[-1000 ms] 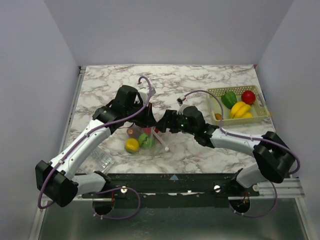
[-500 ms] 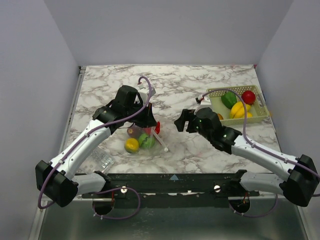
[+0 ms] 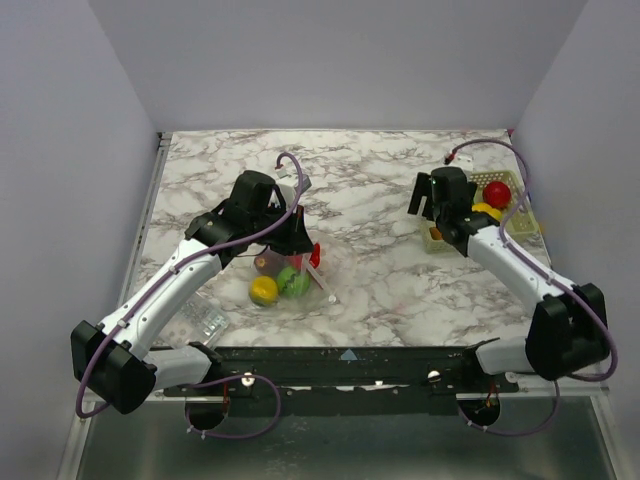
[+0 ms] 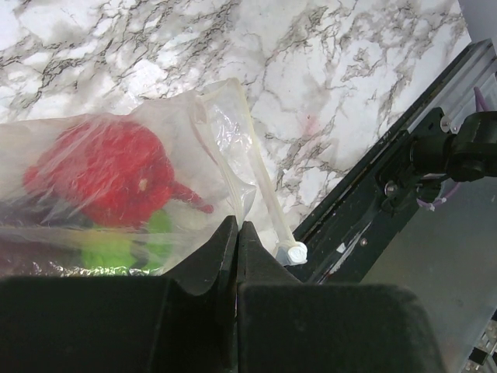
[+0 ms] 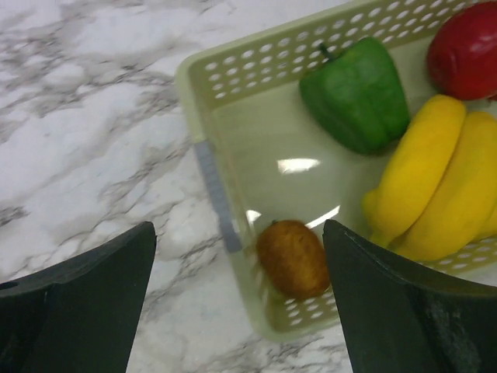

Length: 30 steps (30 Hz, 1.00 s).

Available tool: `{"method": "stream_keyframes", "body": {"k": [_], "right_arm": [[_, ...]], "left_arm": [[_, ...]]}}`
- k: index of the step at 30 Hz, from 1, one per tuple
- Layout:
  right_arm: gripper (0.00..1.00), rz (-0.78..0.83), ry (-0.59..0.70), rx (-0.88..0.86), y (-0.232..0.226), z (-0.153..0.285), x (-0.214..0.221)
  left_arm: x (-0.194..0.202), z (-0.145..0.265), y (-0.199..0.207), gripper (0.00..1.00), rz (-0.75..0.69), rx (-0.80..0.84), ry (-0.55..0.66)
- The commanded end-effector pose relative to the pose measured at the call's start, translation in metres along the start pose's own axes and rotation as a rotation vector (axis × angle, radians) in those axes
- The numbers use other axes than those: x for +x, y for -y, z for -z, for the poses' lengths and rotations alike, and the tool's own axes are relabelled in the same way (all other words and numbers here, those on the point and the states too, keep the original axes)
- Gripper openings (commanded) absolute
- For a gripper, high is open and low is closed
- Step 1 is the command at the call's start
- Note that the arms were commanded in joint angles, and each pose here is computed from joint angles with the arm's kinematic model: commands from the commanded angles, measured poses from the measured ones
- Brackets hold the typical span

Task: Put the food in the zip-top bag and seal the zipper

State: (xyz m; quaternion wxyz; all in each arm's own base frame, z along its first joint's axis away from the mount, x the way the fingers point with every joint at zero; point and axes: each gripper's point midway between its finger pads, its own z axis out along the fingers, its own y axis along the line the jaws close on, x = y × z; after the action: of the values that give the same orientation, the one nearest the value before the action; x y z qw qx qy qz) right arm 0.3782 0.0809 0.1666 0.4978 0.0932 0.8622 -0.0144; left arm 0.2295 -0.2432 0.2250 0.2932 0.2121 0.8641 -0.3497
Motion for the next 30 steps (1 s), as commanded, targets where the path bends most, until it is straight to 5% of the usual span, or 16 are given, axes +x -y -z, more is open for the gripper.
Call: {"method": "stream_keyframes", "body": {"k": [1,8,19,27,30], "right_arm": [[0.91,0.056,0.026,0.135,0.041,-0.044,-0.028],[0.98,0.008,-0.05,0.228,0.109,-0.097,-0.037],[1.0,0.084,-0.049,-0.035,0.071,-0.136,-0.01],[0.98,0.151,-0.073,0.285,0.128,-0.148,0.002],[0.99,0.173,-0.091,0.279,0.128,-0.153,0.008]], "left_arm": [[-0.001,0.0,0.003,0.0,-0.003,0.018,0.005],[-0.002,0.0,0.003,0.0,-0.002,0.023,0.003],[-0.001,-0.003,0.002,0.0,0.006,0.029,-0.007],[0.001,-0.006,-0.001,0.0,0.013,0.022,-0.021],[0.001,-0.007,-0.001,0.0,0.016,0.022,-0.026]]}}
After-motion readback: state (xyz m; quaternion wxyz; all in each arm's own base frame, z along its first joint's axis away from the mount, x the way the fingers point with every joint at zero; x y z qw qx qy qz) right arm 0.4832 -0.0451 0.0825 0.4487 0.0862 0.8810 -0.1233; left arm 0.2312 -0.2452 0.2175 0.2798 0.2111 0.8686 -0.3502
